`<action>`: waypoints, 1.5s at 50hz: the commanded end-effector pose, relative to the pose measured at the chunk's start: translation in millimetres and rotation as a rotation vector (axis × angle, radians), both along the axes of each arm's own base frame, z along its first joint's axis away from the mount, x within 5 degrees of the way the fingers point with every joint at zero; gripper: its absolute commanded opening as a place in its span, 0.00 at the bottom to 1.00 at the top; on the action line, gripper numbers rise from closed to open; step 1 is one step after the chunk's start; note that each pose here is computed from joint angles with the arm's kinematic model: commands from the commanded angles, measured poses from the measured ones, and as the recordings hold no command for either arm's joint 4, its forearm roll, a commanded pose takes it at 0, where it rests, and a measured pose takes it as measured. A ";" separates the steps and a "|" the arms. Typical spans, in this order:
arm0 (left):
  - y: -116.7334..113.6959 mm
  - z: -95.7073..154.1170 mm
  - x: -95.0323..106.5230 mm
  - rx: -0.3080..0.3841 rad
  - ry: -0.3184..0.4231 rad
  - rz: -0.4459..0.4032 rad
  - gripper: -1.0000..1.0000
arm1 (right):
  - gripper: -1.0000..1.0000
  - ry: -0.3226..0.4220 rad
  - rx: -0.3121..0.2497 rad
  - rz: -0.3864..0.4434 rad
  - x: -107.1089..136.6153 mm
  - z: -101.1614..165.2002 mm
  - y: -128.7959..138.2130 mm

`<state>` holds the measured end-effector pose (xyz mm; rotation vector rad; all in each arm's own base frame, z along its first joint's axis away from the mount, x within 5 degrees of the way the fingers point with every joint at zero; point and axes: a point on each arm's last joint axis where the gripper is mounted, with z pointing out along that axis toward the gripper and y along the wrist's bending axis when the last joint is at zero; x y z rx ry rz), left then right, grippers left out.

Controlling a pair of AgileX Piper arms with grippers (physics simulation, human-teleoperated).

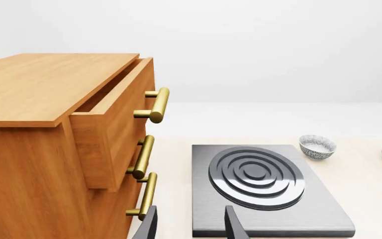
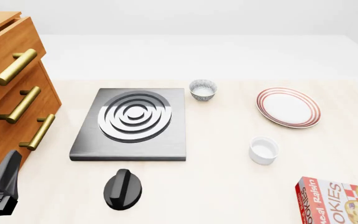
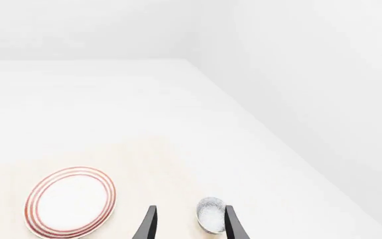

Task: Pick the akita bowl next to the cookies box and place it on the plate.

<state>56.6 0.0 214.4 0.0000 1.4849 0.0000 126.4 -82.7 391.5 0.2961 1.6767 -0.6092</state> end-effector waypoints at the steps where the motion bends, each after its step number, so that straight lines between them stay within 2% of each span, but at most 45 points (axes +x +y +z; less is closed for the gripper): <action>1: 0.0 0.0 0.0 0.000 0.000 0.000 1.00 | 1.00 0.161 0.047 -0.219 25.6 -10.1 -76.9; 5: 0.0 0.0 0.0 0.000 0.000 0.000 1.00 | 1.00 0.187 0.063 -0.259 29.1 -11.8 -95.4; 9: 0.0 0.0 0.0 0.000 0.000 0.000 1.00 | 1.00 0.221 0.088 -0.312 34.8 -14.6 -125.1; 17: 0.0 0.0 0.0 0.000 0.000 0.000 1.00 | 1.00 0.246 0.088 -0.323 42.2 -20.4 -141.8; 24: 0.0 0.0 0.0 0.000 0.000 0.000 1.00 | 1.00 0.259 0.153 -0.329 59.5 -23.3 -165.1; 30: 0.0 0.0 0.0 0.000 0.000 0.000 1.00 | 1.00 0.270 0.159 -0.336 67.1 -19.8 -180.0; 35: 0.0 0.0 0.0 0.000 0.000 0.000 1.00 | 1.00 0.305 0.184 -0.335 76.7 -32.6 -194.6; 38: 0.0 0.0 0.0 0.000 0.000 0.000 1.00 | 1.00 0.316 0.211 -0.336 82.0 -43.0 -201.8; 40: 0.0 0.0 0.0 0.000 0.000 0.000 1.00 | 1.00 0.320 0.249 -0.335 89.7 -52.0 -207.2; 43: 0.0 0.0 0.0 0.000 0.000 0.000 1.00 | 1.00 0.335 0.243 -0.337 93.1 -58.7 -216.5; 48: 0.0 0.0 0.0 0.000 0.000 0.000 1.00 | 1.00 0.349 0.262 -0.332 101.9 -70.1 -225.2; 62: 0.0 0.0 0.0 0.000 0.000 0.000 1.00 | 1.00 0.362 0.290 -0.291 124.2 -93.6 -223.5; 75: 0.0 0.0 0.0 0.000 0.000 0.000 1.00 | 1.00 0.358 0.292 -0.285 135.4 -86.7 -231.7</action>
